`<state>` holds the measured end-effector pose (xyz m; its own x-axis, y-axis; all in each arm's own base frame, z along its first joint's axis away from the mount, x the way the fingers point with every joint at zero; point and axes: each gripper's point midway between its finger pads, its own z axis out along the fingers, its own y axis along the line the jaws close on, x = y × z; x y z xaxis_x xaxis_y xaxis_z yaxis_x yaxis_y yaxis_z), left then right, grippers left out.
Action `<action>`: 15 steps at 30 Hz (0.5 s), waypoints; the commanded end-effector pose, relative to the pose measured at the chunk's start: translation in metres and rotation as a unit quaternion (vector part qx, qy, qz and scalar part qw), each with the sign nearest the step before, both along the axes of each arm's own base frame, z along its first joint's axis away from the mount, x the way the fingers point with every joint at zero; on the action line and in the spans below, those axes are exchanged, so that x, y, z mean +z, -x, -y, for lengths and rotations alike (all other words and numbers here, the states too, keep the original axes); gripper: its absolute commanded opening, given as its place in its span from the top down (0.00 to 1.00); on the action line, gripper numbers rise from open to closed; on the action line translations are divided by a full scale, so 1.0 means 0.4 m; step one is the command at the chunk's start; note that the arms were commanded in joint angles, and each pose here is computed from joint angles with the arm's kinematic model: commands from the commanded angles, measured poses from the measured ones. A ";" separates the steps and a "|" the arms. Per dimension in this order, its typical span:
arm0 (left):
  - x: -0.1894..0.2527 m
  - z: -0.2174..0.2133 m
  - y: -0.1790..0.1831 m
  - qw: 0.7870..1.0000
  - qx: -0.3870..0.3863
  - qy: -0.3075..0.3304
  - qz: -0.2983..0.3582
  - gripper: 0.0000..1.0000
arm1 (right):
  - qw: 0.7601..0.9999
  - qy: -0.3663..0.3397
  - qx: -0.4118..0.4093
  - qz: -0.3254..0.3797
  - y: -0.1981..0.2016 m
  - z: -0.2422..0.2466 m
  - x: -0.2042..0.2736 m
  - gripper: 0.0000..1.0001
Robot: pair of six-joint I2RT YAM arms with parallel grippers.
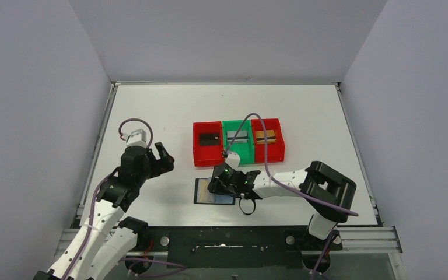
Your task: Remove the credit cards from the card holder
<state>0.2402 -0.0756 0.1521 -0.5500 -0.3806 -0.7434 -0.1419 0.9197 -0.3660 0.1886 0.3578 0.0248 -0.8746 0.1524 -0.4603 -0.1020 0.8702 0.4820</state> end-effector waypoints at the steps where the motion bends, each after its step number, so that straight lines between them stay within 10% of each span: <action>1: 0.048 0.075 -0.014 0.996 -0.077 0.041 0.035 0.16 | 0.999 -0.054 -0.007 0.006 -0.010 -0.021 0.048 0.66; 9: 0.032 0.273 0.051 0.947 -0.253 0.197 -0.001 0.21 | 0.994 -0.105 -0.015 0.008 -0.008 -0.002 0.053 0.66; 15: -0.039 0.350 0.088 0.936 -0.295 0.183 -0.052 0.22 | 0.992 -0.117 -0.040 0.000 -0.012 0.033 0.042 0.61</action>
<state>0.2092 -0.1802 0.1156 -0.8126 -0.2656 -0.5188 0.1636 0.7504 -0.6404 0.1852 0.3451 0.0275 -0.8751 0.2595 -0.4085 -0.0563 0.7837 0.6186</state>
